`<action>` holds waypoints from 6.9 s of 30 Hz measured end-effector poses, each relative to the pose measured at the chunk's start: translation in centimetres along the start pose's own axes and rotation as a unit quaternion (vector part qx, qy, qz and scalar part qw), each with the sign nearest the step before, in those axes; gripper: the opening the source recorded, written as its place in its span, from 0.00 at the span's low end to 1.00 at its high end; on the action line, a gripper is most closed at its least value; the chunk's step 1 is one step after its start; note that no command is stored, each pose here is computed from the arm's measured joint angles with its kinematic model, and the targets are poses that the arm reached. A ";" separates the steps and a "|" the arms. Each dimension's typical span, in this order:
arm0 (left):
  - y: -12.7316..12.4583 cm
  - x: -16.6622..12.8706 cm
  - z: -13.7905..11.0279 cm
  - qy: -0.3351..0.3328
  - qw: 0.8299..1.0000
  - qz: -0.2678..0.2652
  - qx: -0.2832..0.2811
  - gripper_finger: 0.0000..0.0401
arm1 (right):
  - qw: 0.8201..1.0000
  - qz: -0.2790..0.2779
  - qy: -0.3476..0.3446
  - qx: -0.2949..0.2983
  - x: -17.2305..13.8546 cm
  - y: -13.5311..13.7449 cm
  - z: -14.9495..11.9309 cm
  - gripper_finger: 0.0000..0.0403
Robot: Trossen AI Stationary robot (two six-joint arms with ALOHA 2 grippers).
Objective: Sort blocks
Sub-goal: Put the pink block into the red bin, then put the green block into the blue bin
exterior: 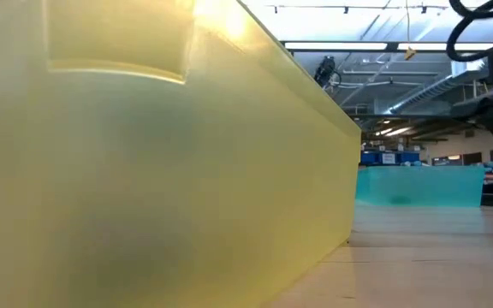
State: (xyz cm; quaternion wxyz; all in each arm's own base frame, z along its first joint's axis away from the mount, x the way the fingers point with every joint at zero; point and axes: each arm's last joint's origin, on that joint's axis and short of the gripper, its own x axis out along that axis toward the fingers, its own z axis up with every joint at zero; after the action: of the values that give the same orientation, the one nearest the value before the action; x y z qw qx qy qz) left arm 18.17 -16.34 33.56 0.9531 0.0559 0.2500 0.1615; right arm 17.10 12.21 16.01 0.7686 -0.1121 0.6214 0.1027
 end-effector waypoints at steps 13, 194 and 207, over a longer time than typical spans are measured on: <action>0.0 0.0 0.0 0.000 1.000 0.000 0.000 0.67 | 0.998 -0.004 0.061 -0.010 3.1 0.2 0.5 0.58; 27.5 31.8 -11.5 0.452 0.885 -0.044 -0.104 0.26 | 0.684 -0.149 -0.691 0.181 -7.0 -10.2 2.0 0.31; 25.9 30.2 -4.2 0.301 0.942 -0.046 -0.142 0.26 | 0.638 -0.172 -0.739 0.130 -9.7 -9.2 1.0 0.31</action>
State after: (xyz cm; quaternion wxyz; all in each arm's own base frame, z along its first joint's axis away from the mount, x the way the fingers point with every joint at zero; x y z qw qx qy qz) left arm 33.73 18.25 20.91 0.8376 -0.1427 0.5024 0.1602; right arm 18.78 3.58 26.16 0.9820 -0.0025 -0.1776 -0.0642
